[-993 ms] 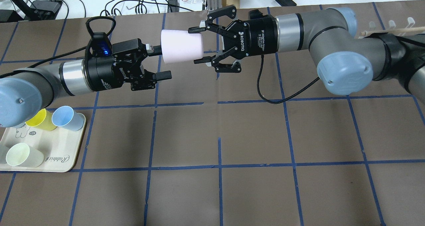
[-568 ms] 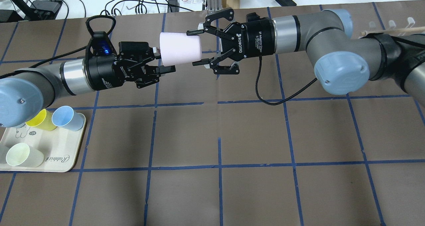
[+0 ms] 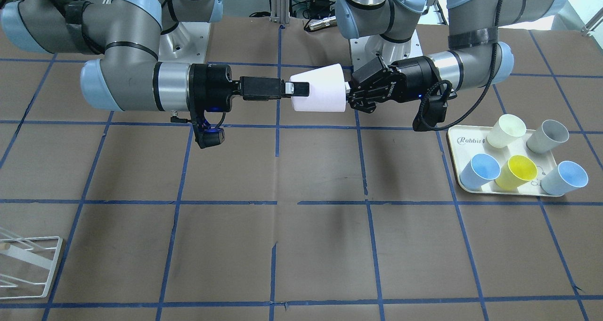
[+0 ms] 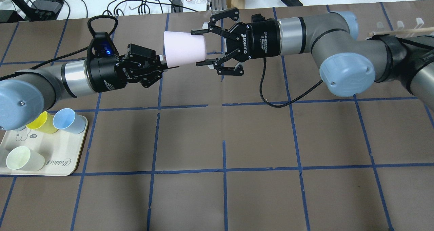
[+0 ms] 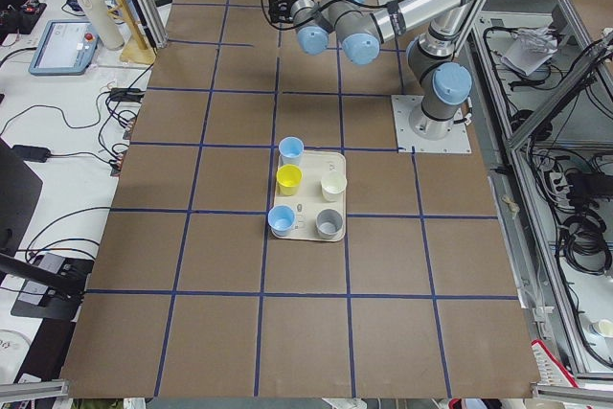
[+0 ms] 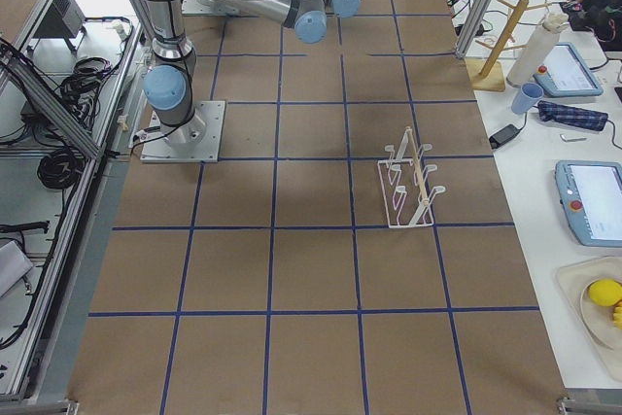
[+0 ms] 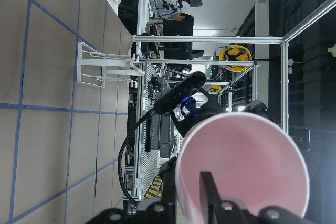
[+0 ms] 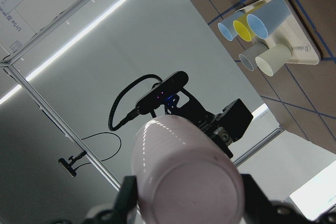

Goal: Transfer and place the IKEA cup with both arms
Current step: 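Close the left gripper on the pink cup's rim, then open and withdraw the right gripper while the left carries the cup to the tray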

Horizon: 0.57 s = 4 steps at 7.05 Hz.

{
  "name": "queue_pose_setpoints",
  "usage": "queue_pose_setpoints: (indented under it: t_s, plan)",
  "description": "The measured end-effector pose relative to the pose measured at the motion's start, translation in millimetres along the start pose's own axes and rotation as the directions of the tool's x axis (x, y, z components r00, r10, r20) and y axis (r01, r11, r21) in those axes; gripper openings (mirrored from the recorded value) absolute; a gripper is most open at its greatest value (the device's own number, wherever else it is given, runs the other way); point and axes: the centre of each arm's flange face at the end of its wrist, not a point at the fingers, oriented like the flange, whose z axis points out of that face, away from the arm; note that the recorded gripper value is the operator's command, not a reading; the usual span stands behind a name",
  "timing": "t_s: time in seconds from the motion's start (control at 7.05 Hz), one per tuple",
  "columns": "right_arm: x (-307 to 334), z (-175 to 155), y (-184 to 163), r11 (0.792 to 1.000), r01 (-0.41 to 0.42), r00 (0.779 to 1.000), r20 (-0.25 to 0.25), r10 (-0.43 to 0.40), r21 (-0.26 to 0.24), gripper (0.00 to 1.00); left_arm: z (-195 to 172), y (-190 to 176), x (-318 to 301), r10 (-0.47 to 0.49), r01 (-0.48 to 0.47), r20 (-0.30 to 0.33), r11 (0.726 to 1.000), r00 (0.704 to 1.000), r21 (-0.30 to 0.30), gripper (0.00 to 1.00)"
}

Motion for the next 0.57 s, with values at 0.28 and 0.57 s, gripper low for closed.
queue_pose_setpoints:
  t_s: [0.28, 0.57]
  plan:
    - [-1.1, -0.1, 0.2, 1.000, 0.005, 1.000, -0.005, -0.005, 0.002, 1.00, -0.1, 1.7, 2.9, 0.010, -0.010, 0.005, 1.000, 1.000, -0.003, 0.00]
    - [-3.7, -3.5, 0.2, 1.000, 0.012, 1.000, -0.002, -0.012, 0.008, 1.00, -0.4, 3.8, 6.9, 0.019, -0.019, 0.009, 1.000, 1.000, -0.005, 0.00]
